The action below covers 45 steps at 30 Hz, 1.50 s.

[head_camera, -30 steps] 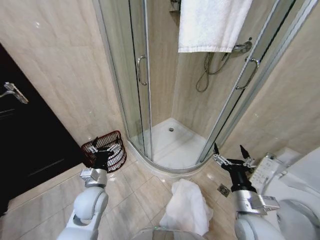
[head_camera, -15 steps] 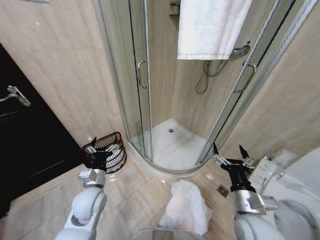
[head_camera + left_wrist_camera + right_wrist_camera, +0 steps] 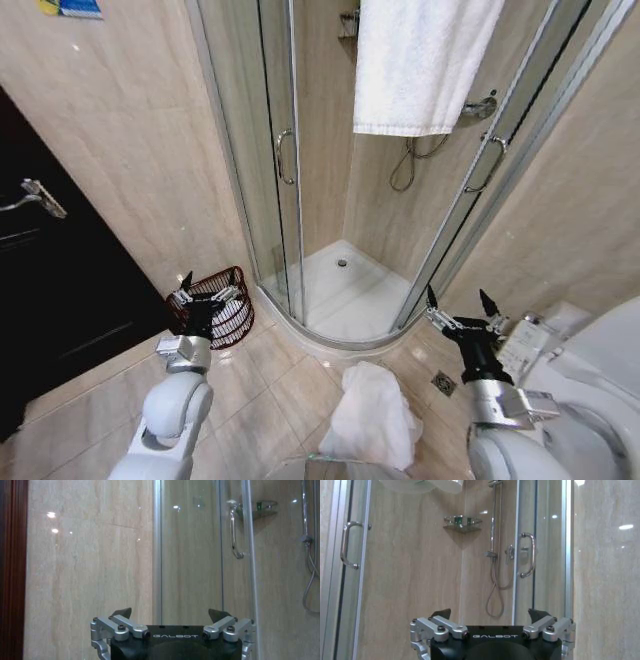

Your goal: Discard the used towel into the hamper.

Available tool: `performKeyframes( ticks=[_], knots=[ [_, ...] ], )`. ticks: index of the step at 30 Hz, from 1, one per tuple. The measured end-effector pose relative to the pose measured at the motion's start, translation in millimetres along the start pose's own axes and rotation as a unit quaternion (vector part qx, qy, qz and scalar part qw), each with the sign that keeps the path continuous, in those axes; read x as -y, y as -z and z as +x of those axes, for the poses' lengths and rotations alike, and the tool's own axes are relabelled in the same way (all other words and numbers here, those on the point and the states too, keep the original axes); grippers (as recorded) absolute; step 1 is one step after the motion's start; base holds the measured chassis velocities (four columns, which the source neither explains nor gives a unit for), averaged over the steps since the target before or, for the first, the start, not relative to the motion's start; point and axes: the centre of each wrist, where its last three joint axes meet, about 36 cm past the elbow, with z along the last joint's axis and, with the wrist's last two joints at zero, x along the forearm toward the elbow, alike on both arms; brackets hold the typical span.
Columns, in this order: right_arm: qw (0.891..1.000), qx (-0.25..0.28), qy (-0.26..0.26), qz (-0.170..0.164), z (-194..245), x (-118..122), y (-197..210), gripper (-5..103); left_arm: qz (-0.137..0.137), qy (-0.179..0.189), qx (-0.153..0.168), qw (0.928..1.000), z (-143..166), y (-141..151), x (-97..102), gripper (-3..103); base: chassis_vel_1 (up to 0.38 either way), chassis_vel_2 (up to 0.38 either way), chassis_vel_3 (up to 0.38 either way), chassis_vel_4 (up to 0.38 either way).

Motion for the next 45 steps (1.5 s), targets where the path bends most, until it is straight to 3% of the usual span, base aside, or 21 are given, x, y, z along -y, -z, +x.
performKeyframes(
  ticks=[36,45],
  knots=[
    [1.0,0.006,0.001,-0.003,0.9,-0.5,1.6,100,0.004,-0.01,0.008,0.9999,2.4,0.3,1.4,100,0.0,0.0,0.0,0.0],
    [1.0,0.009,-0.003,-0.008,-1.0,-0.2,4.3,100,0.02,-0.041,0.041,0.9981,4.5,-5.6,-2.3,100,0.0,0.0,0.0,0.0]
  ],
)
